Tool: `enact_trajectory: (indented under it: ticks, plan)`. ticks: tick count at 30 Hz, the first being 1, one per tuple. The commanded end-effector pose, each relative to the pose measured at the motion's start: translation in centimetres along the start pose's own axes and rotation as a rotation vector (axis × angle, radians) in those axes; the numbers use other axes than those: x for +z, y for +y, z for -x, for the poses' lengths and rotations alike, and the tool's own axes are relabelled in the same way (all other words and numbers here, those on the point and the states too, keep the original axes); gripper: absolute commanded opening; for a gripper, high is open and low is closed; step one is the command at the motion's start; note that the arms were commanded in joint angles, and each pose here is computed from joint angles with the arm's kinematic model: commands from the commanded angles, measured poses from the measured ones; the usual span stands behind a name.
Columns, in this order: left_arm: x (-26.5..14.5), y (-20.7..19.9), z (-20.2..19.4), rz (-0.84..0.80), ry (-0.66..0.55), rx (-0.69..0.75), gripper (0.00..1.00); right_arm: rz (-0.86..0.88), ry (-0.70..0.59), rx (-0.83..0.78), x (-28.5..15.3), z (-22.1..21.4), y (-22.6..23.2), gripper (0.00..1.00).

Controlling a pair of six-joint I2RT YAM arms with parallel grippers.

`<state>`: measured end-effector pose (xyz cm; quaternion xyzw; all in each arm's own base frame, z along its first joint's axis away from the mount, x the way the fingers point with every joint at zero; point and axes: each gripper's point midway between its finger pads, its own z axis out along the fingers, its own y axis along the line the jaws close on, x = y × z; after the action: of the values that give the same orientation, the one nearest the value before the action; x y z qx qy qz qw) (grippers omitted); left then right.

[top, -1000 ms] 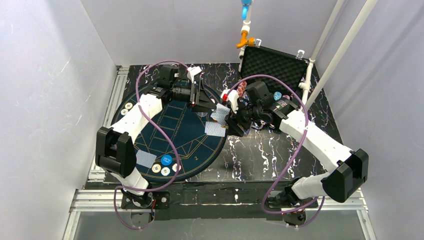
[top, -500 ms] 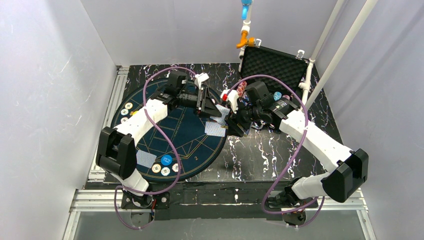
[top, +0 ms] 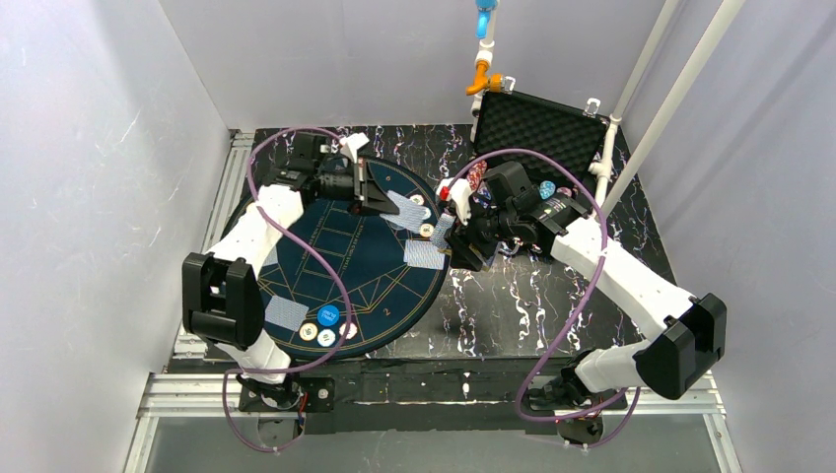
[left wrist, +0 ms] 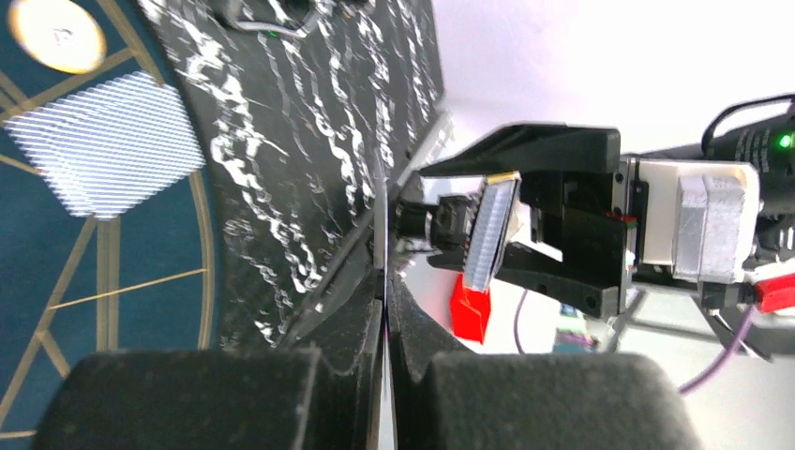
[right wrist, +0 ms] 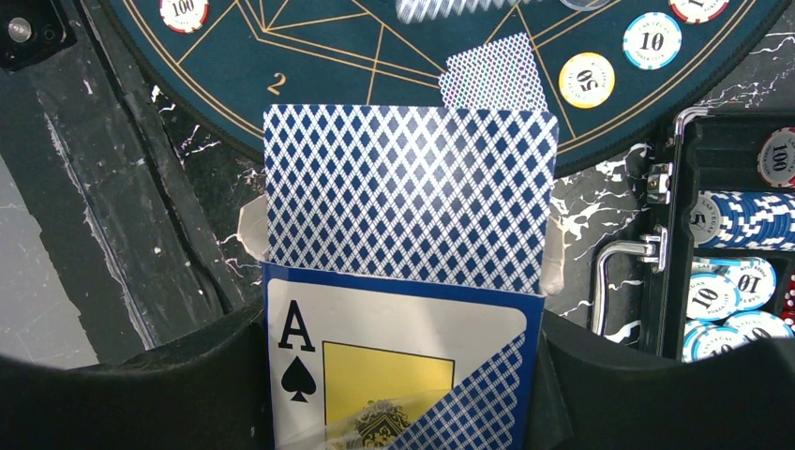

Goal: Distribute texas hold em gaming equipment

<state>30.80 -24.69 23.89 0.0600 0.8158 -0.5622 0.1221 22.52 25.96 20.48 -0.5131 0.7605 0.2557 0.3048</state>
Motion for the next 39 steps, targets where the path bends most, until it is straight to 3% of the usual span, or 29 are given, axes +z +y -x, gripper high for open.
enact_trajectory:
  ticks: [1,5,13,17,22,28,39]
  plan:
    - [-3.5,0.8,1.2,0.153,-0.036,0.083,0.00,-0.013,-0.077,-0.044,-1.2,1.6,0.2,0.01]
    - [-5.4,5.7,2.9,0.426,-0.014,0.154,0.00,-0.016,-0.075,-0.045,-1.2,1.5,0.2,0.01]
    - [-13.7,16.5,9.8,1.172,0.080,0.374,0.00,-0.025,-0.071,-0.056,-1.5,1.4,0.0,0.01]
    - [-16.2,18.9,13.6,1.382,0.069,0.497,0.00,-0.027,-0.068,-0.052,-1.5,1.3,-0.1,0.01]
    - [-15.6,20.9,15.8,1.442,0.088,0.642,0.00,-0.023,-0.065,-0.047,-1.4,1.1,-0.1,0.01]
    - [-12.8,22.3,15.7,1.418,0.141,0.738,0.00,-0.032,-0.065,-0.044,-1.6,1.0,-0.4,0.01]
    - [-7.7,24.0,13.9,1.373,0.231,0.770,0.00,-0.033,-0.060,-0.038,-1.9,0.9,-0.4,0.01]
